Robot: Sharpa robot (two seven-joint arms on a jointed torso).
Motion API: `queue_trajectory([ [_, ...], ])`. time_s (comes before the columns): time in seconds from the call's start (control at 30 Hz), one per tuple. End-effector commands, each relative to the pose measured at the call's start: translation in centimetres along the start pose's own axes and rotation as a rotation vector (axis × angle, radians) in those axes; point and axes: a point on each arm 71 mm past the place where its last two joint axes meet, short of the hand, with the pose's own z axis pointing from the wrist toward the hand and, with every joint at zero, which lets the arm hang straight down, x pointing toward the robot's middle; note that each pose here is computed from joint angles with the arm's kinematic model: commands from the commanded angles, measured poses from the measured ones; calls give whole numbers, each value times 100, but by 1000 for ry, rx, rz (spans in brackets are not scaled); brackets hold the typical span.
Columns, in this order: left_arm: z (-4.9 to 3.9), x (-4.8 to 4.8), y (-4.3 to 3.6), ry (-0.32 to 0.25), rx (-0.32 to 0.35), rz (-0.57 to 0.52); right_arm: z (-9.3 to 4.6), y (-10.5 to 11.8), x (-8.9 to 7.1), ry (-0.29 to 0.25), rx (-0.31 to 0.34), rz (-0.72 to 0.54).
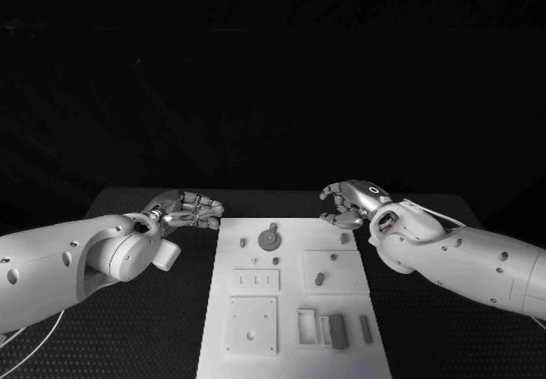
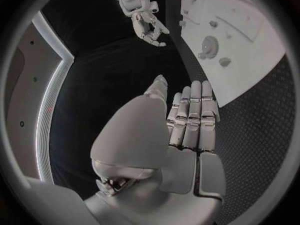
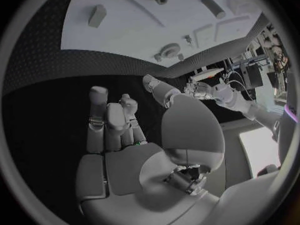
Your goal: Assemble the parts on the task board
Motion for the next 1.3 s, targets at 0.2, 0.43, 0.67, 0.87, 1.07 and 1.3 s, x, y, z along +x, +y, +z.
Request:
queue_trajectory([
  [0.2, 17, 25, -22, 25, 18, 19, -104, -286, -23, 112, -113, 285],
  [0.43, 27, 20, -21, 24, 17, 22, -236, -631, -29, 117, -57, 232],
  [0.67, 29, 6, -17, 23, 17, 23, -322, -803, 89, 153, -41, 163],
  [0.87, 31, 2, -16, 25, 17, 23, -379, -914, 252, 180, -23, 146],
  [1.07, 30, -7, -12, 24, 16, 24, -396, -953, 372, 190, -10, 152],
  [1.3, 37, 5, -15, 29, 16, 24, -396, -928, 454, 197, -12, 158],
])
